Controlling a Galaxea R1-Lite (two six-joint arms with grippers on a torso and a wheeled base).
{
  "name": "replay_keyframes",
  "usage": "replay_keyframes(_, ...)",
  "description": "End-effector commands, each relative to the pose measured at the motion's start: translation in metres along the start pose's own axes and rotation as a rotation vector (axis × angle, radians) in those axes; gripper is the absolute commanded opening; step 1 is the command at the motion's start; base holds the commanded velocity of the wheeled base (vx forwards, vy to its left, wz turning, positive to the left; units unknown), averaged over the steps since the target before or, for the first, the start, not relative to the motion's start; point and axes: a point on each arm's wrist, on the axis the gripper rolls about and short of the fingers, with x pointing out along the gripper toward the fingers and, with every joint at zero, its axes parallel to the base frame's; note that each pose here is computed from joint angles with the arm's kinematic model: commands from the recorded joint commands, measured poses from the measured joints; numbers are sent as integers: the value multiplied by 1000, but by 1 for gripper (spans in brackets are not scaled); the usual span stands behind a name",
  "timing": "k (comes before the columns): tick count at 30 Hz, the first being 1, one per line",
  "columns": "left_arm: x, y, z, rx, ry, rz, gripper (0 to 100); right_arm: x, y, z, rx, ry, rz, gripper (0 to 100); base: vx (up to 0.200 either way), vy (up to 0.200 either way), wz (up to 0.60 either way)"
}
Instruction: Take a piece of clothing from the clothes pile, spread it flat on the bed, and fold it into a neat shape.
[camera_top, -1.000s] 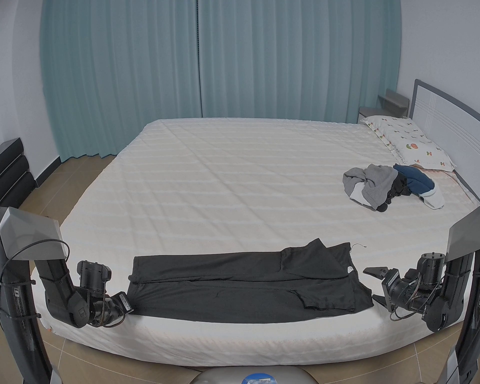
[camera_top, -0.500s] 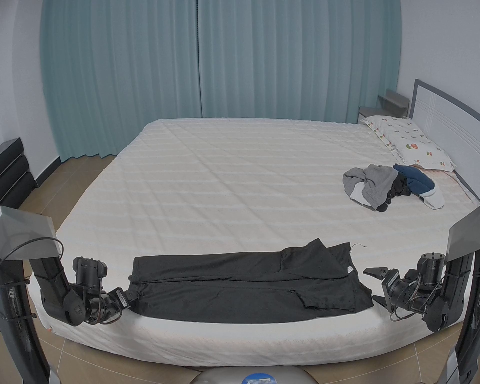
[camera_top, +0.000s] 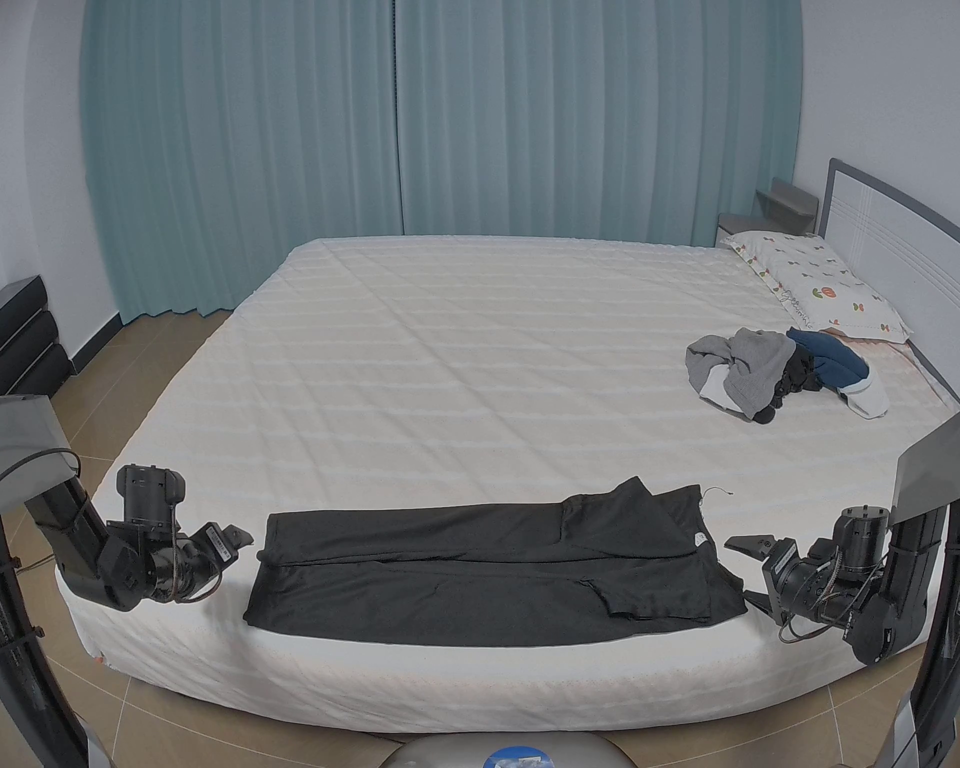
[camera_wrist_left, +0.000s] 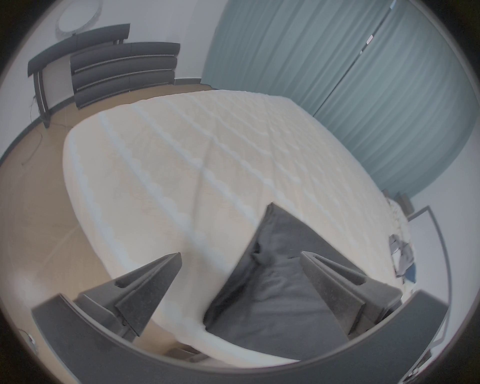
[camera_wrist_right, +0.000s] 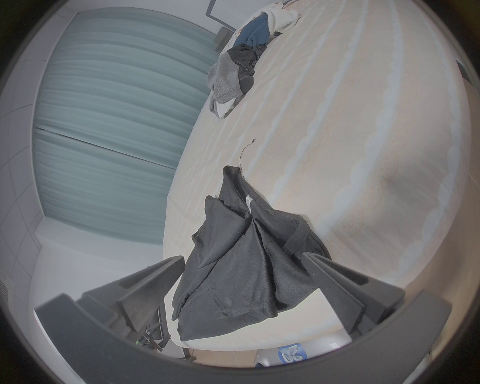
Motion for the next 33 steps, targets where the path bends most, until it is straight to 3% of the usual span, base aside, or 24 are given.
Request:
replay_keyframes(1,7,-26,2,-39,5,-66,100,1,1,-1,-3,2,6,100,0,0,0)
replay_keyframes(11,36,-45,-7,-189,102,-42,100,2,-1,-2,-2,6,1,100,0,0,0)
replay_keyframes(28,60,-54,-13,-170,108,-38,100,3,0,-3,-5,8,2,100,0,0,0)
replay_keyframes(29,61,-55,-13,-167,106,-40,0,3,1,-2,-9,4,6,100,0,0,0)
replay_keyframes(33,66,-56,-12,-165,89,-27,0,2,3,-2,-14,5,12,100,0,0,0)
